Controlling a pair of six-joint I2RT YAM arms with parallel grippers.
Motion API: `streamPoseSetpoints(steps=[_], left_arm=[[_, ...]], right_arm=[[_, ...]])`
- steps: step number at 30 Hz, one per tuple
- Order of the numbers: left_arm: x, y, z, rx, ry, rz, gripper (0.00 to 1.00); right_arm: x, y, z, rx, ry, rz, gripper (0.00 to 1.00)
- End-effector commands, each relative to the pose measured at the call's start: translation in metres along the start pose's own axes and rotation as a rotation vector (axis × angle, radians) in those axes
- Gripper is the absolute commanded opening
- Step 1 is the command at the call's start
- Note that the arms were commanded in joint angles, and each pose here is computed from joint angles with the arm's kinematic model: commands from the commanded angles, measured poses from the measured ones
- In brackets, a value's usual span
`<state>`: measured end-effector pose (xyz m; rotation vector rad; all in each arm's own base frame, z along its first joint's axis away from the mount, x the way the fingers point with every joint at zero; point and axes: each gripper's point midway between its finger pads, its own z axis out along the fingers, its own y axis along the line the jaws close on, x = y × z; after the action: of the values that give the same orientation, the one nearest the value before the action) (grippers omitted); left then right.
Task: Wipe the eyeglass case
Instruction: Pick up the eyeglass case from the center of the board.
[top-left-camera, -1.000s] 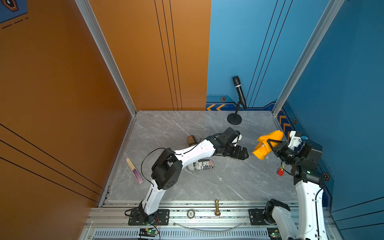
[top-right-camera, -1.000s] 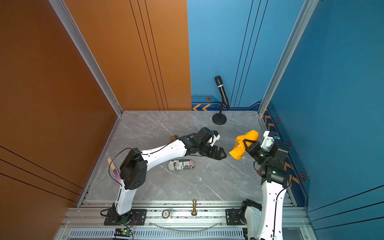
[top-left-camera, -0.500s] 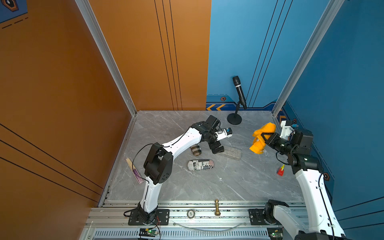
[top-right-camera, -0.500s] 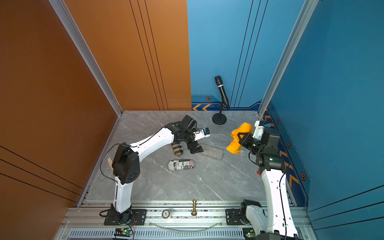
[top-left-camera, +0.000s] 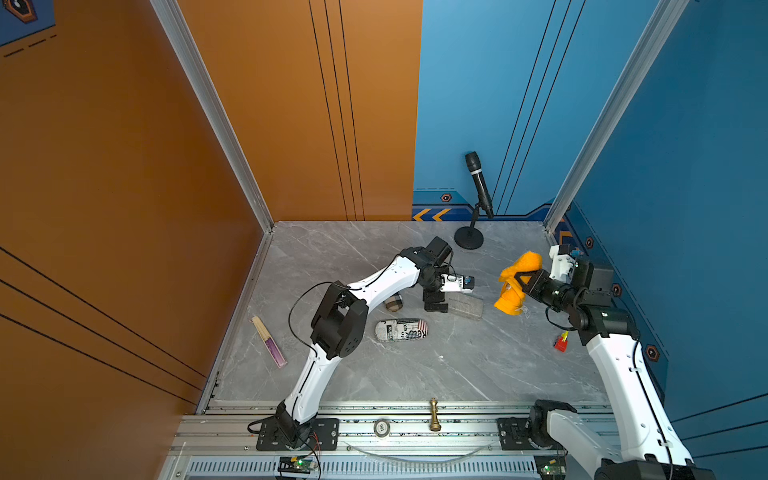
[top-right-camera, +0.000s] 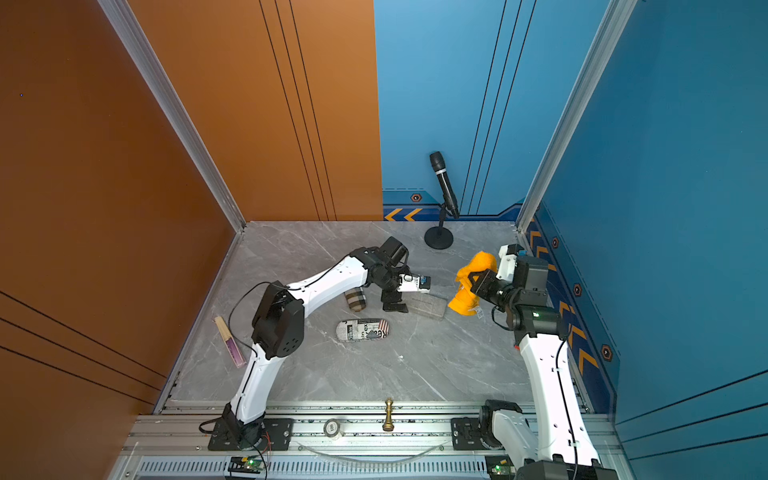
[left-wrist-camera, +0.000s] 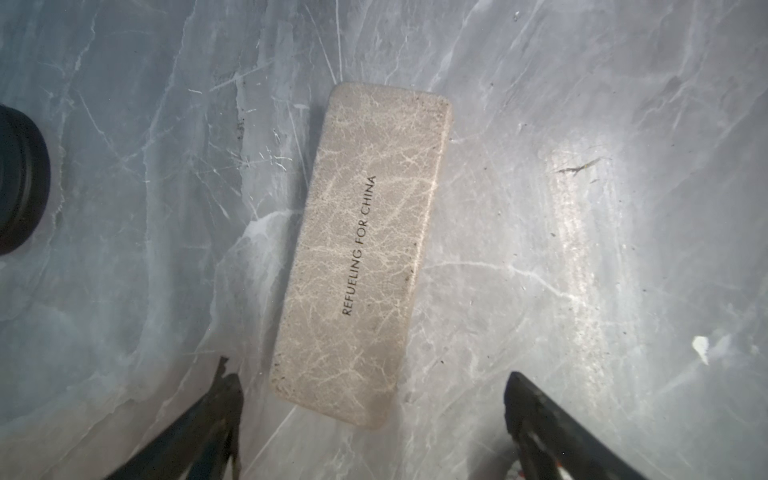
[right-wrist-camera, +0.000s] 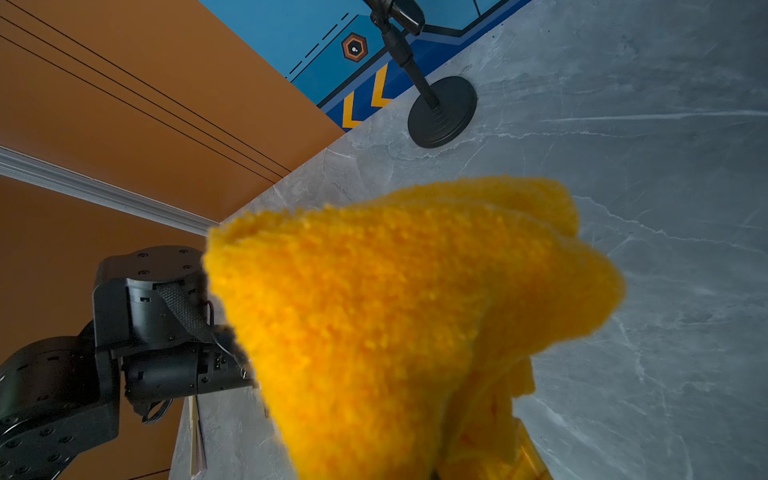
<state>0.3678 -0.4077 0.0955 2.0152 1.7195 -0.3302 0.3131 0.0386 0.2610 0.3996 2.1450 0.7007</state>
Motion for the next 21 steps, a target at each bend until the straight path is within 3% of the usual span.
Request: streamPoseSetpoints(steps=[1, 21], left_arm=[[0.014, -0.013, 0.014, 0.078, 0.072, 0.026, 0.98], [0.021, -0.011, 0.055, 0.133, 0.100, 0.015, 0.98]], right_arm=[[0.001, 0.001, 0.001, 0.003, 0.010, -0.023, 0.00], [0.005, -0.004, 0.019, -0.007, 0.037, -0.012, 0.00]])
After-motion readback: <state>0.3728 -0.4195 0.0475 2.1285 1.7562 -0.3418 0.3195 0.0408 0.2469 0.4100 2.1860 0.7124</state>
